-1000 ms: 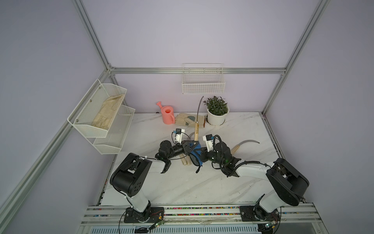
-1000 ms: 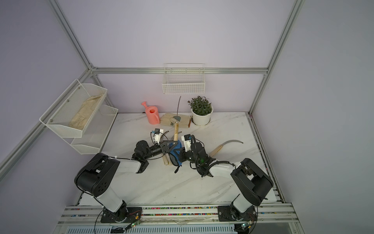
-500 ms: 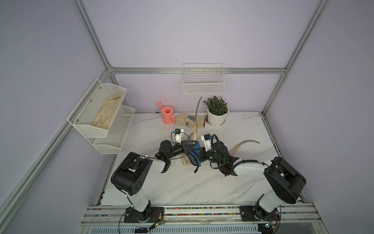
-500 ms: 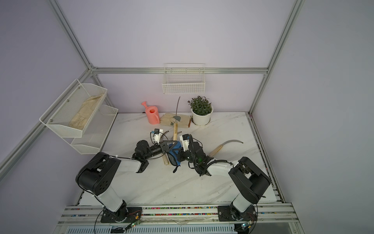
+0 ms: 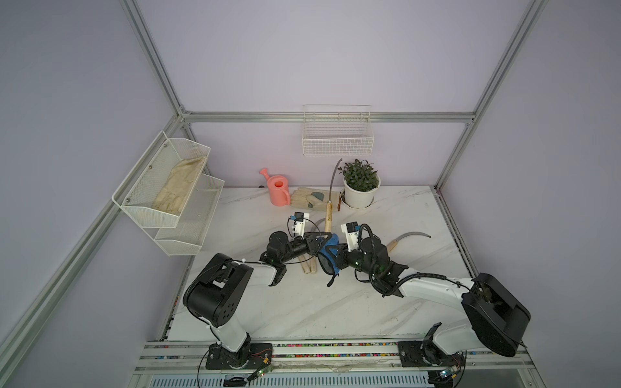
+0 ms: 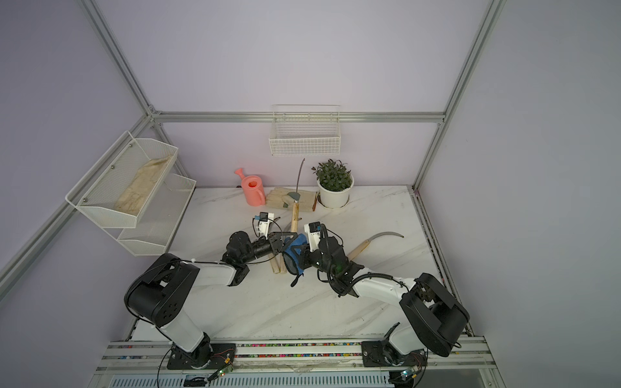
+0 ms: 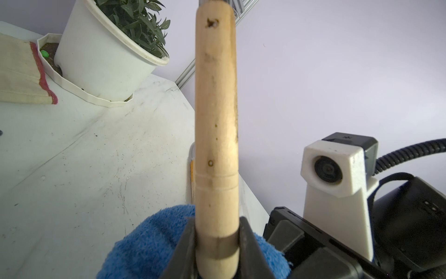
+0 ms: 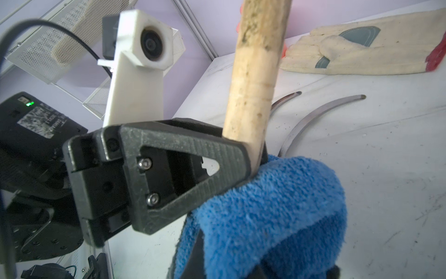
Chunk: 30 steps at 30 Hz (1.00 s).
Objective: Wipe small sickles with rags
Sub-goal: Wipe the small sickle.
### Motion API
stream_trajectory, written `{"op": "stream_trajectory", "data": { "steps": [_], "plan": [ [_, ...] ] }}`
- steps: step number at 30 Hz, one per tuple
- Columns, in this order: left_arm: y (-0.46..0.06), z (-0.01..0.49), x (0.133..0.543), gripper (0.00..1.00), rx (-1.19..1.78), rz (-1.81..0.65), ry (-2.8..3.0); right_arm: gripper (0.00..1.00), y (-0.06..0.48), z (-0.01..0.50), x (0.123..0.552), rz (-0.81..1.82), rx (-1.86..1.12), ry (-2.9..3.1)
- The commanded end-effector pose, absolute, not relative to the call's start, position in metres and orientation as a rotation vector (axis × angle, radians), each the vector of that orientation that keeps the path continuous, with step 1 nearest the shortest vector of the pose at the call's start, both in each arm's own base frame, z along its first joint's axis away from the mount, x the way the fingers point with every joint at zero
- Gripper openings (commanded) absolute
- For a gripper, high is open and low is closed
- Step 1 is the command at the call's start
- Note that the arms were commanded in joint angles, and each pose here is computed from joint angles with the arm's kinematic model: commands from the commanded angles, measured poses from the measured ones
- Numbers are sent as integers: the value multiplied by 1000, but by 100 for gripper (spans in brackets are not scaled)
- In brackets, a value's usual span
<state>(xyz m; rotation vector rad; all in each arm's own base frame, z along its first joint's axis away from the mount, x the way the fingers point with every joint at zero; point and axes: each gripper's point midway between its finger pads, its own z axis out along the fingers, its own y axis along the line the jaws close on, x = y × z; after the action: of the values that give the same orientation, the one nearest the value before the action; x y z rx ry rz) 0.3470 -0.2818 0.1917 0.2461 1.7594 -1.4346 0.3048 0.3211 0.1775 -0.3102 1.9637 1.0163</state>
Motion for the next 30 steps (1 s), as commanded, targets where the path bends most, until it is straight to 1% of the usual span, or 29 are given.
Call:
{"op": "stream_trajectory", "data": {
  "steps": [1, 5, 9, 13, 15, 18, 22, 25, 30],
  "plan": [
    [-290, 193, 341, 0, 301, -1422, 1770, 0, 360, 224, 295, 1119, -407, 1811],
    [-292, 193, 339, 0, 309, -1414, 1771, 0, 364, 222, 295, 1100, -410, 1813],
    [-292, 194, 336, 0, 315, -1413, 1772, 0, 340, 221, 308, 1007, -323, 1822],
    [-292, 196, 335, 0, 320, -1410, 1766, 0, 320, 217, 321, 997, -267, 1831],
    [-293, 197, 334, 0, 328, -1408, 1767, 0, 321, 219, 322, 1002, -269, 1827],
    [-295, 197, 333, 0, 339, -1404, 1766, 0, 338, 217, 314, 1044, -322, 1829],
    [-295, 194, 336, 0, 335, -1372, 1787, 0, 345, 204, 314, 1015, -343, 1869],
    [-293, 190, 338, 0, 329, -1329, 1813, 0, 327, 192, 323, 949, -276, 1894],
    [-289, 192, 338, 0, 333, -1251, 1821, 0, 284, 161, 355, 1062, -119, 1962]
  ]
}}
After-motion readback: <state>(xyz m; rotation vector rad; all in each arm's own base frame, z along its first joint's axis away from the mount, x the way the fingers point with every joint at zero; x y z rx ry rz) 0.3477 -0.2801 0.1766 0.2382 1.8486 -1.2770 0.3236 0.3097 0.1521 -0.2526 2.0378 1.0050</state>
